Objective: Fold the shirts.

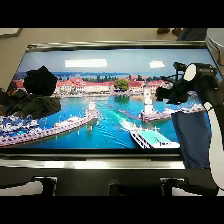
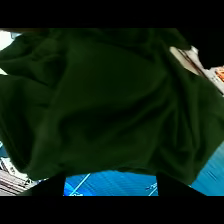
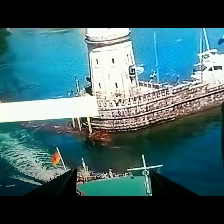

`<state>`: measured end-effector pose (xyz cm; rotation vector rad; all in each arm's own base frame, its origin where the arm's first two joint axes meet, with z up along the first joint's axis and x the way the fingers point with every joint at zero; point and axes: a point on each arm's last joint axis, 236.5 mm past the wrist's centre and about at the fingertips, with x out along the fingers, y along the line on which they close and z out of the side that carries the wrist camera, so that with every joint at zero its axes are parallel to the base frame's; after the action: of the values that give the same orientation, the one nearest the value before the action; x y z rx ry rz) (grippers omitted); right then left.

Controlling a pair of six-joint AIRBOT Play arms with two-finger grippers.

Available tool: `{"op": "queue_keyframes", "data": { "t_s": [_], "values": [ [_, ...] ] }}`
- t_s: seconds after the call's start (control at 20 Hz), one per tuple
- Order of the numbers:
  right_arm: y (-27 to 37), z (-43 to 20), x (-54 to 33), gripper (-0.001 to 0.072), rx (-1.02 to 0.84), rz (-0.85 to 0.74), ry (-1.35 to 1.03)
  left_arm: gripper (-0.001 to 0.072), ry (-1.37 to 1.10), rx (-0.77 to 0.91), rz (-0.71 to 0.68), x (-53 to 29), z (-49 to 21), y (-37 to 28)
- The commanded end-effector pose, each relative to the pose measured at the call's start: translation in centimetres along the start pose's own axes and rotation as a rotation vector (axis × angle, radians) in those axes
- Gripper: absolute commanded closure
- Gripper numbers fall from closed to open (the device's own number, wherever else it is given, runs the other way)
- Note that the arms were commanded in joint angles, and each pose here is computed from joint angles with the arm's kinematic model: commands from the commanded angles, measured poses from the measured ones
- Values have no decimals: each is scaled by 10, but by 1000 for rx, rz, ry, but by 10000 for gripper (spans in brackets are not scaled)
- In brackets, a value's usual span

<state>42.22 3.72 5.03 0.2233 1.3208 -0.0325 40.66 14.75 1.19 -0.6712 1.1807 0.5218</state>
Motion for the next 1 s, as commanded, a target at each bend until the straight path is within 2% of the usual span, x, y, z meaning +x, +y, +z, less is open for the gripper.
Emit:
{"op": "queue_keyframes", "data": {
  "t_s": [0.0, 0.25, 0.3, 0.4, 0.55, 0.75, 0.95],
  "values": [
    [0, 1, 0, 156, 1, 1, -5, -13, 56, -97, -15, 39, 5, 17],
    [7, -7, 0, 156, 7, 29, 29, -13, 121, -7, -44, 83, -7, 2],
    [9, -8, 0, 156, 9, 37, 32, 59, 133, -3, -41, 87, -10, 2],
    [11, -8, 0, 156, 11, 47, 35, 654, 147, 2, -40, 84, -13, 2],
    [10, -14, 0, 158, 9, 41, 60, 669, 87, 86, -136, 47, -5, -24],
    [9, -12, 0, 155, -1, 39, 51, 669, -244, 243, -409, -97, 8, -114],
    [7, -31, -15, 165, -36, 32, 102, 669, -473, 503, -688, -264, -87, -189]
  ]
}}
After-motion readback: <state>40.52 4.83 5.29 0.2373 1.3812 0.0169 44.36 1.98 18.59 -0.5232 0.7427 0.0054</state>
